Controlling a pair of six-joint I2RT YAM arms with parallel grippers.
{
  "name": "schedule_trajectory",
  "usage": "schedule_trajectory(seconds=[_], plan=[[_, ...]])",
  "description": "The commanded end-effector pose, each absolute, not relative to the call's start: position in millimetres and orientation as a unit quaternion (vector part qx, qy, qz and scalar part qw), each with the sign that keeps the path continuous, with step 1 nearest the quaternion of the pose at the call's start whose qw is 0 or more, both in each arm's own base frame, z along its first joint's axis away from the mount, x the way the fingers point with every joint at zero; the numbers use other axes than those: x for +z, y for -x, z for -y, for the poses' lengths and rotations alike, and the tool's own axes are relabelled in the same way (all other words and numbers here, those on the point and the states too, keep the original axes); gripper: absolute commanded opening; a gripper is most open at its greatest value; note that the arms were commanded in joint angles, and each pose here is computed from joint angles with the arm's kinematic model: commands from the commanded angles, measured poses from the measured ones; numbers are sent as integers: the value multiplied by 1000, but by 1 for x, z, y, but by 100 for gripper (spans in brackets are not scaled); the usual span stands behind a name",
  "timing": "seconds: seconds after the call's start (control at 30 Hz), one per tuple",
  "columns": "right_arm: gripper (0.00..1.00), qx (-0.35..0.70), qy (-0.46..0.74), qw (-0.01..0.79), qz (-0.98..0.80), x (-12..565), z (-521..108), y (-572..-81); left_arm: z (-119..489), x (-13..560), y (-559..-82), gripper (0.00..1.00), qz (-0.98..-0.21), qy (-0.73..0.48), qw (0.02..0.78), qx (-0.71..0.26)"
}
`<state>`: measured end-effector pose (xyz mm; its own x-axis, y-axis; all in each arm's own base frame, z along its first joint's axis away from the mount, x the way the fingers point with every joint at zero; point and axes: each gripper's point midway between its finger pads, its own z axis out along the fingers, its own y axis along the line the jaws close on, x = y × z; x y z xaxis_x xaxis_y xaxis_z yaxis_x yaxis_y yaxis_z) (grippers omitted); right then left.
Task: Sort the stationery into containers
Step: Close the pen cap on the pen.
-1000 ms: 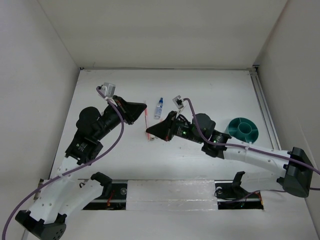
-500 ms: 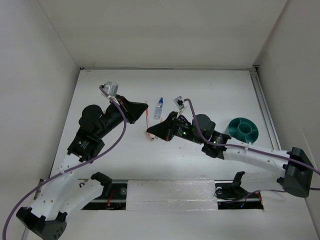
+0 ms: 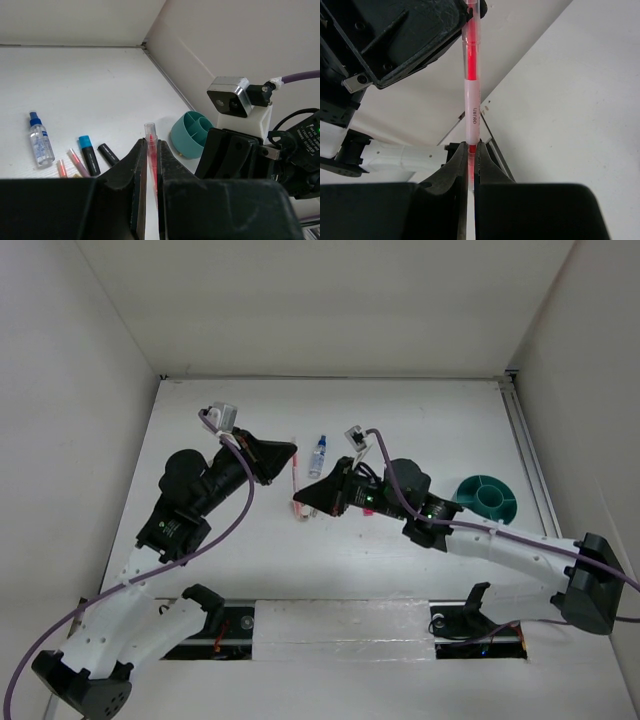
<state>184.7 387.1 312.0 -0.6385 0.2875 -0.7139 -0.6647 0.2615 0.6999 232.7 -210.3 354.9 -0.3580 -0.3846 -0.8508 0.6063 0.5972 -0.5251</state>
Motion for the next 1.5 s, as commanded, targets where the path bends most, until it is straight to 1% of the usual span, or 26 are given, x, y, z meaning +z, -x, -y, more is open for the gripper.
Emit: schedule_trajectory(seconds=[0.0,0.03,0.27,0.6,0.7,0.83,0.93,1.03,1.23,1.37,1.47], plan=[[0,657,85,529,-531,452,-364,-209,222,298,-208,0,-758,-118,470,-438],[0,653,83,529,-535,448,-365,-215,222,298,-208,0,-758,-118,470,-438],[0,657,85,549,-509,478,-352,-221,223,295,-210,0,-761,-117,466,-436],[0,652,87,554,-510,483,-349,-229,223,294,-208,0,-763,-119,460,-437],[0,656,105,541,-515,476,-358,-228,224,296,-209,0,-760,-120,463,-439],[0,654,148,528,-520,459,-379,-210,218,306,-211,0,-754,-106,482,-434],[0,637,132,528,-546,433,-386,-217,221,309,-208,0,-748,-116,480,-444],[0,622,107,547,-550,433,-372,-231,224,308,-209,0,-747,-119,477,-447],[0,620,88,565,-537,455,-352,-242,227,289,-208,0,-765,-121,450,-444],[0,627,104,556,-536,454,-357,-238,221,298,-208,0,-757,-112,471,-439],[0,622,97,552,-547,441,-361,-238,220,302,-208,0,-754,-113,475,-440]])
